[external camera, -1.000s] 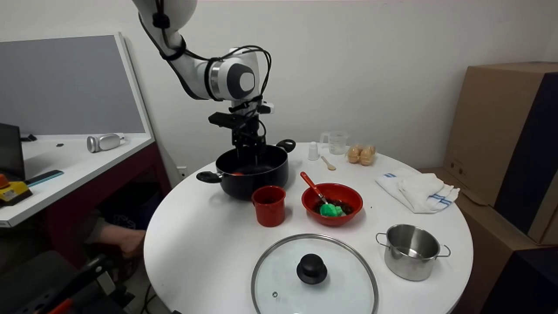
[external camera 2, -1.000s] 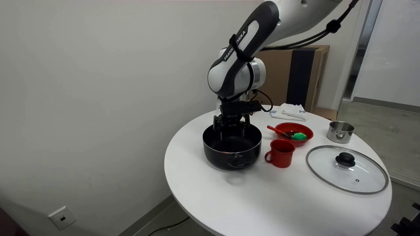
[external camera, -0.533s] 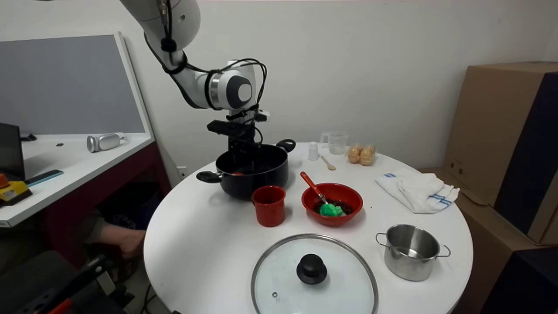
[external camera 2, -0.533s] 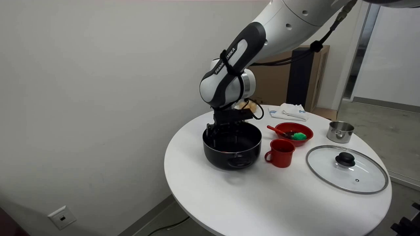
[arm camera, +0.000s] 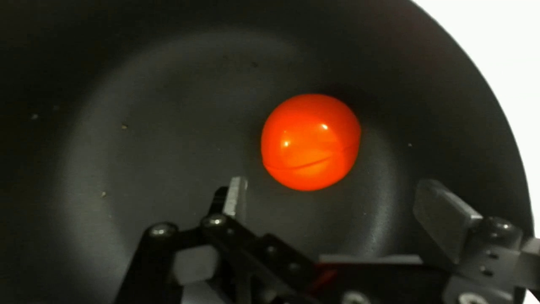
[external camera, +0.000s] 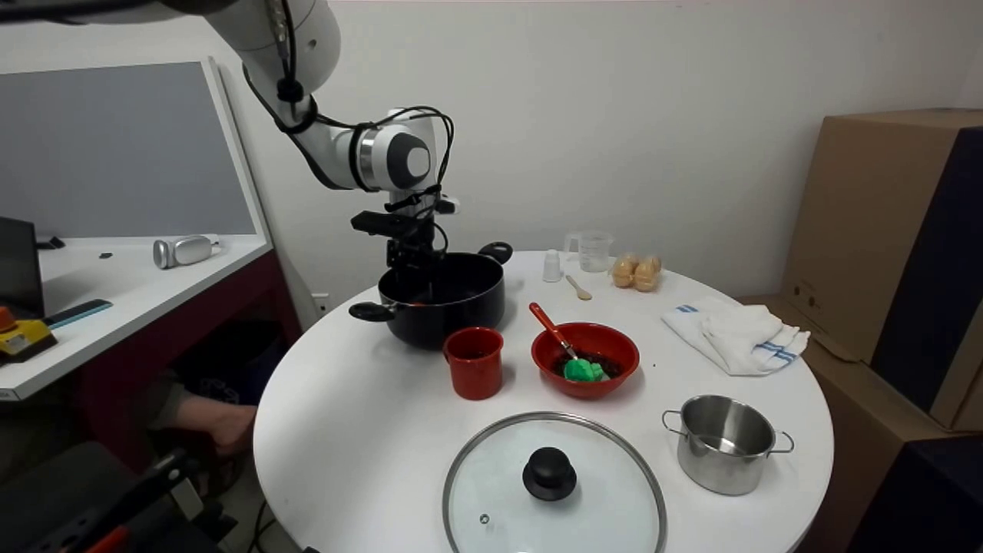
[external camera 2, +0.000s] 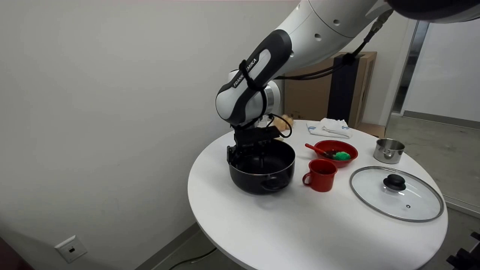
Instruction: Remove the lid from the black pot and set it on the table then pick up the orange and green objects from the pot and place them on the red plate
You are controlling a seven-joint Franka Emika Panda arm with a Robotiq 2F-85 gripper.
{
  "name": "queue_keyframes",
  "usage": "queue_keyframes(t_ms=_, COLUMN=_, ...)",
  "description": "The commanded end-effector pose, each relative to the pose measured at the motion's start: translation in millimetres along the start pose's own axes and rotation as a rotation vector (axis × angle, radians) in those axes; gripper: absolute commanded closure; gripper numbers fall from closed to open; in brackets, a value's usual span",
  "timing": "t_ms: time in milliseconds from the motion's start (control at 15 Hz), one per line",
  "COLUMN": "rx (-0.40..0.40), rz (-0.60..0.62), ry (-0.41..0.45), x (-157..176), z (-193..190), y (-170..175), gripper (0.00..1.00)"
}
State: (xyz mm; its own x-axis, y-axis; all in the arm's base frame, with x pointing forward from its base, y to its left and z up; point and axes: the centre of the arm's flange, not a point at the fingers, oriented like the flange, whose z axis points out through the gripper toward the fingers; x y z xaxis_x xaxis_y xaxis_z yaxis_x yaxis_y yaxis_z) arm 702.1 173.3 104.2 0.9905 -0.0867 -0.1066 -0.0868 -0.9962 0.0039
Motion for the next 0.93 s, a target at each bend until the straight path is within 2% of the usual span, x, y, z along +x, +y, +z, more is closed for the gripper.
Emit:
queue_keyframes(t_ms=0, rx=-0.024, rz=0.006, ry=-0.045, x=10.9, z=15.0, y=-3.4, gripper=0.00)
queue_keyframes(t_ms=533, rx=-0.024, rz=0.021, ry=-0.048, x=6.3, z=7.4, y=7.2, gripper=0.00)
queue_keyframes(t_ms=867, rx=-0.005, rz=0.055, ry=-0.027, x=6.5, z=-6.5, y=31.4, gripper=0.00)
